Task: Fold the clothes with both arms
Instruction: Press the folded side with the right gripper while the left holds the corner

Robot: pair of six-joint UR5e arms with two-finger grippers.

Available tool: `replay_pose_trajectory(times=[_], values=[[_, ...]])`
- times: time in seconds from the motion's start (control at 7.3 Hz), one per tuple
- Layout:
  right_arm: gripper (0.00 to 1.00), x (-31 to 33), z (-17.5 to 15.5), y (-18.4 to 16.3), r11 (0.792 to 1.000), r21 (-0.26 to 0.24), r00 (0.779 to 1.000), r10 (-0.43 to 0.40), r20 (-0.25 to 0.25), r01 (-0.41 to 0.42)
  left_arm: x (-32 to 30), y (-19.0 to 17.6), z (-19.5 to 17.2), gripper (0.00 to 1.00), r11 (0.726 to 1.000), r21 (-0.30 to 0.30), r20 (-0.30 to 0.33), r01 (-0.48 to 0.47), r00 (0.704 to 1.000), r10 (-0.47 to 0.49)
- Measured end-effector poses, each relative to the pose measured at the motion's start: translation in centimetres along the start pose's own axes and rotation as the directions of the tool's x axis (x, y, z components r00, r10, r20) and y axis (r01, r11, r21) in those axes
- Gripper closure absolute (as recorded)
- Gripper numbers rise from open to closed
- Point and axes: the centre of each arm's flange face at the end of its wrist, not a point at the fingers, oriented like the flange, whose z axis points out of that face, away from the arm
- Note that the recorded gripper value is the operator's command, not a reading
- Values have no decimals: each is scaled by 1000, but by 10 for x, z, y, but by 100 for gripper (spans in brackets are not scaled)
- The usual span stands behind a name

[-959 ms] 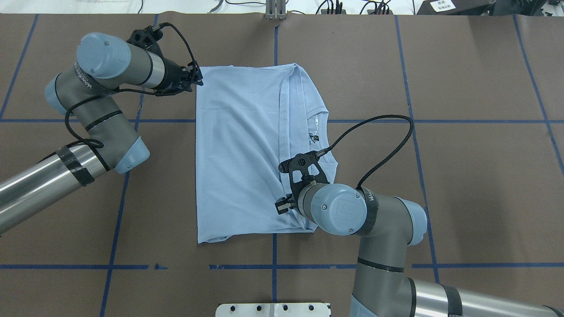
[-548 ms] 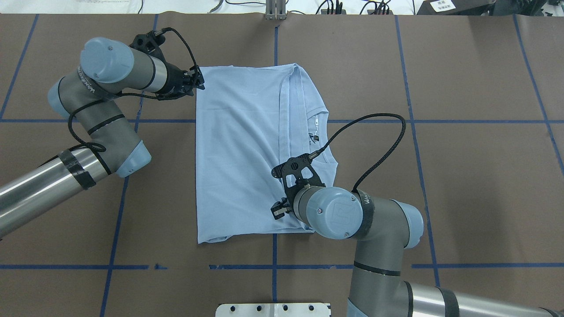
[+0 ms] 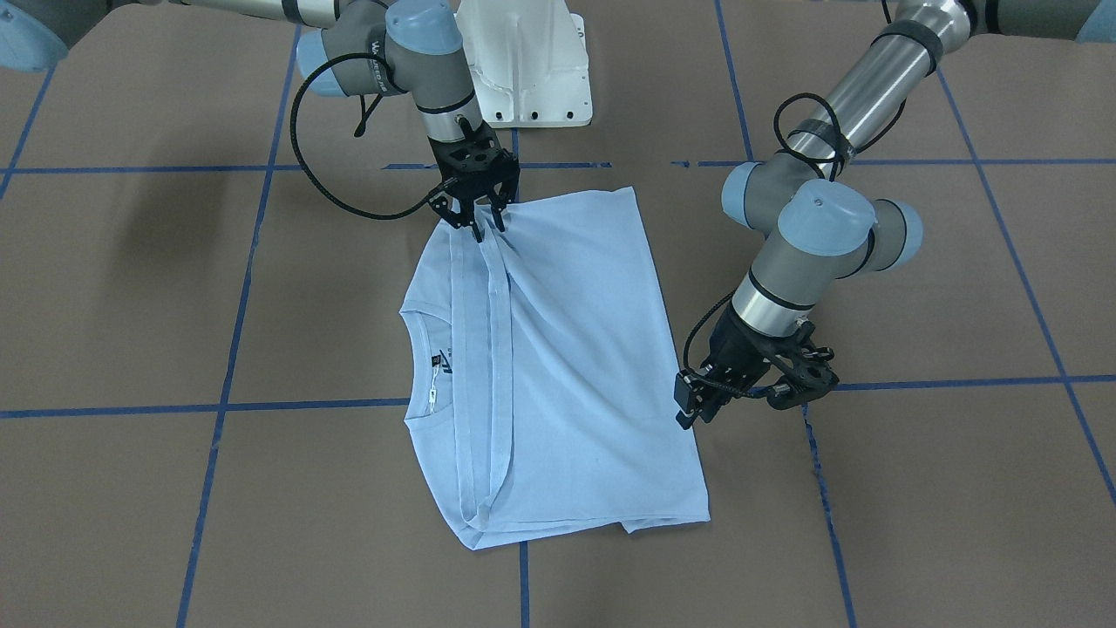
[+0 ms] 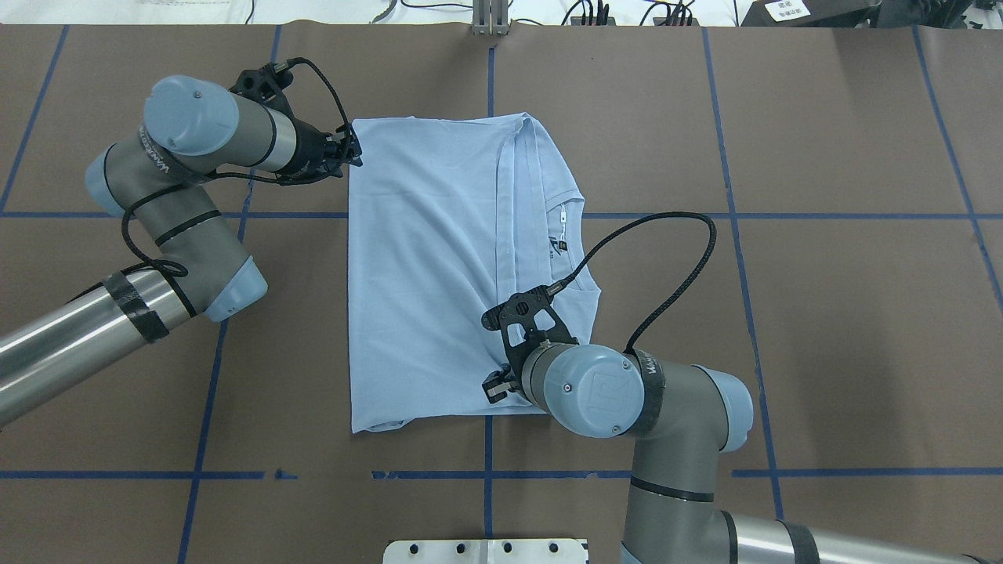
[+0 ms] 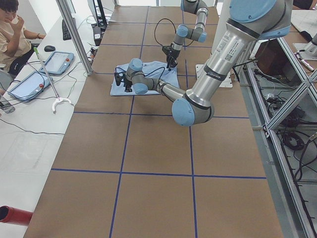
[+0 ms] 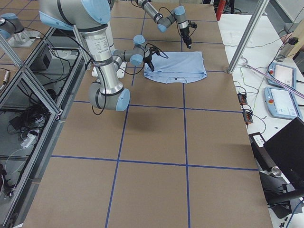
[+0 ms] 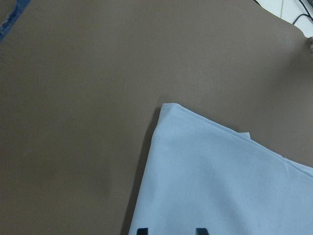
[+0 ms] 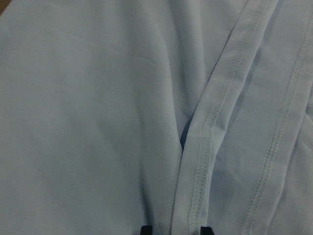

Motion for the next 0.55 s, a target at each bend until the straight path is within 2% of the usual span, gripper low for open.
replay_pose_trajectory(times=[0.14,0.55], values=[[100,1,-6,0,1000,-2,1000,0,0,0,1,1,0,56,1000,-1,-1,6,1000,-6],[100,3,-14,7,1000,-23,1000,-4,-27,3,1,1,0,56,1000,-1,-3,15,1000,-15]])
